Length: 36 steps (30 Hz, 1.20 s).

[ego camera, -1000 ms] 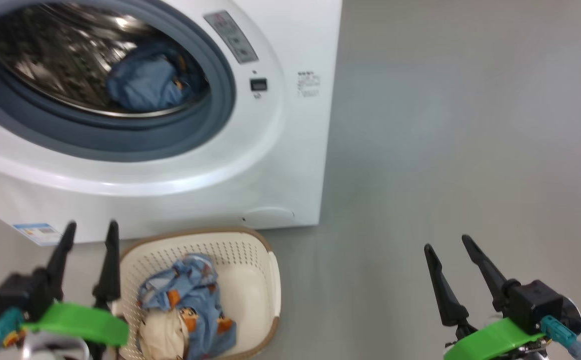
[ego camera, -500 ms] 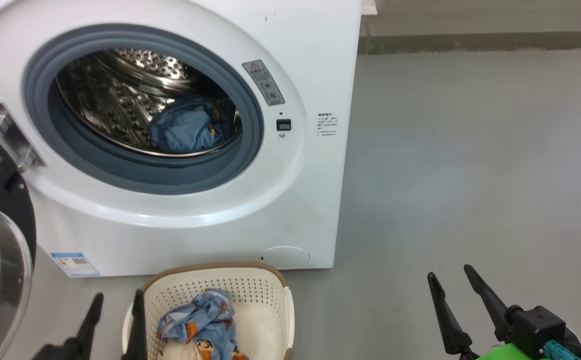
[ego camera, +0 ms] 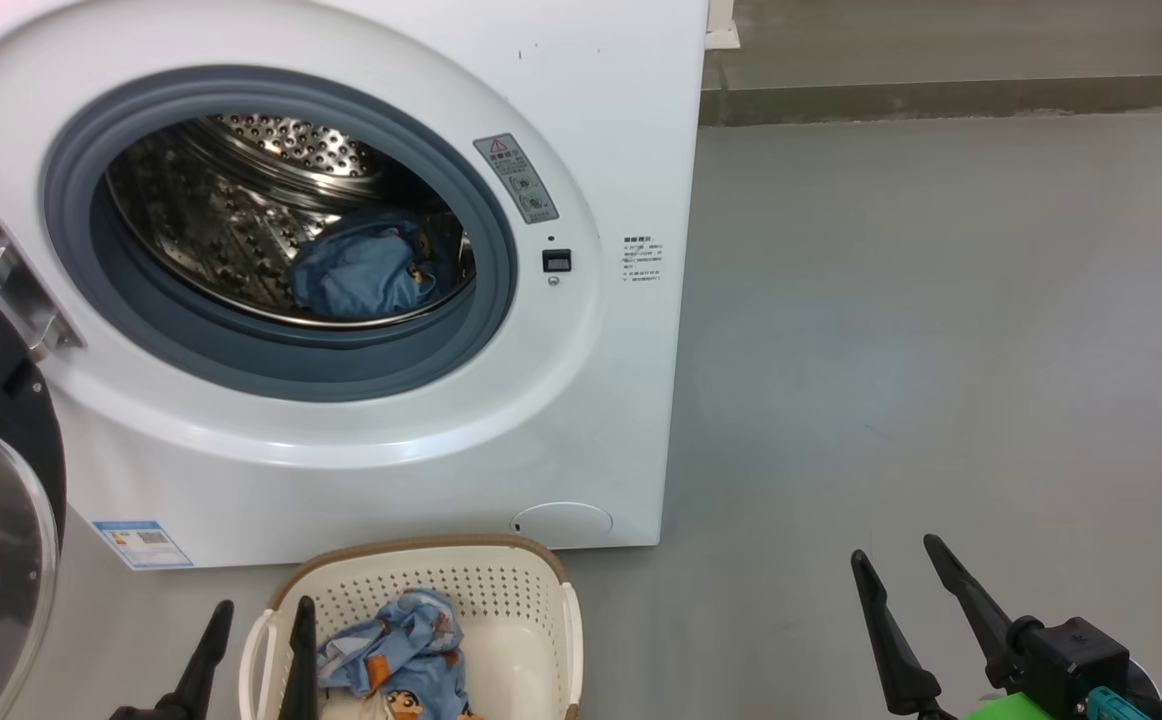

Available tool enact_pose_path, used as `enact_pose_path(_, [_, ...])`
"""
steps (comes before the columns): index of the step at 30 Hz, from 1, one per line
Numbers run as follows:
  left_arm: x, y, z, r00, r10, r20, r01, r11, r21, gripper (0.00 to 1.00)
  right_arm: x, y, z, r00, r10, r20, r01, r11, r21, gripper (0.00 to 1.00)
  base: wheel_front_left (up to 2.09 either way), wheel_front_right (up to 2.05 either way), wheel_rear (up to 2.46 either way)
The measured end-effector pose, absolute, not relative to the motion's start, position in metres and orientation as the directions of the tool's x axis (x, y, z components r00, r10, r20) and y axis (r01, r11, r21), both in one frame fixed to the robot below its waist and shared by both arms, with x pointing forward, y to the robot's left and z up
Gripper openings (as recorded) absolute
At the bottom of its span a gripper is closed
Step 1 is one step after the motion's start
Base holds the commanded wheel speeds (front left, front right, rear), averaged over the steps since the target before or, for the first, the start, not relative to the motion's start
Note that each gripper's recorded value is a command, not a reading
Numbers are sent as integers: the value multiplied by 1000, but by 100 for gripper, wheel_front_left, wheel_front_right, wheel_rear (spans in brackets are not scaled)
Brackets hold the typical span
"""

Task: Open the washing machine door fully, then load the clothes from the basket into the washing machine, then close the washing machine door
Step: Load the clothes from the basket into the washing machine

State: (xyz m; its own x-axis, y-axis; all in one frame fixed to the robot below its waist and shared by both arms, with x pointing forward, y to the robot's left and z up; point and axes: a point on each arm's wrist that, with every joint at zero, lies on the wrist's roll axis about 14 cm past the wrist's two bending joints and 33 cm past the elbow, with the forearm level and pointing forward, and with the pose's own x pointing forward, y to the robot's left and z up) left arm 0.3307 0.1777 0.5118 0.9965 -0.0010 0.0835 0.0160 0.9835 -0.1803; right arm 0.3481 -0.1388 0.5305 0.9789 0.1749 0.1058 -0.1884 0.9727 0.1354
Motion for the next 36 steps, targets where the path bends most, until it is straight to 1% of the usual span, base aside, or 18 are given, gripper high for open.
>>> enact_pose_path(36, [329,176,511,996,-2,87,18,983,-182,100,349,-135,528,977,186,99,-199,969,144,100,0,0,0])
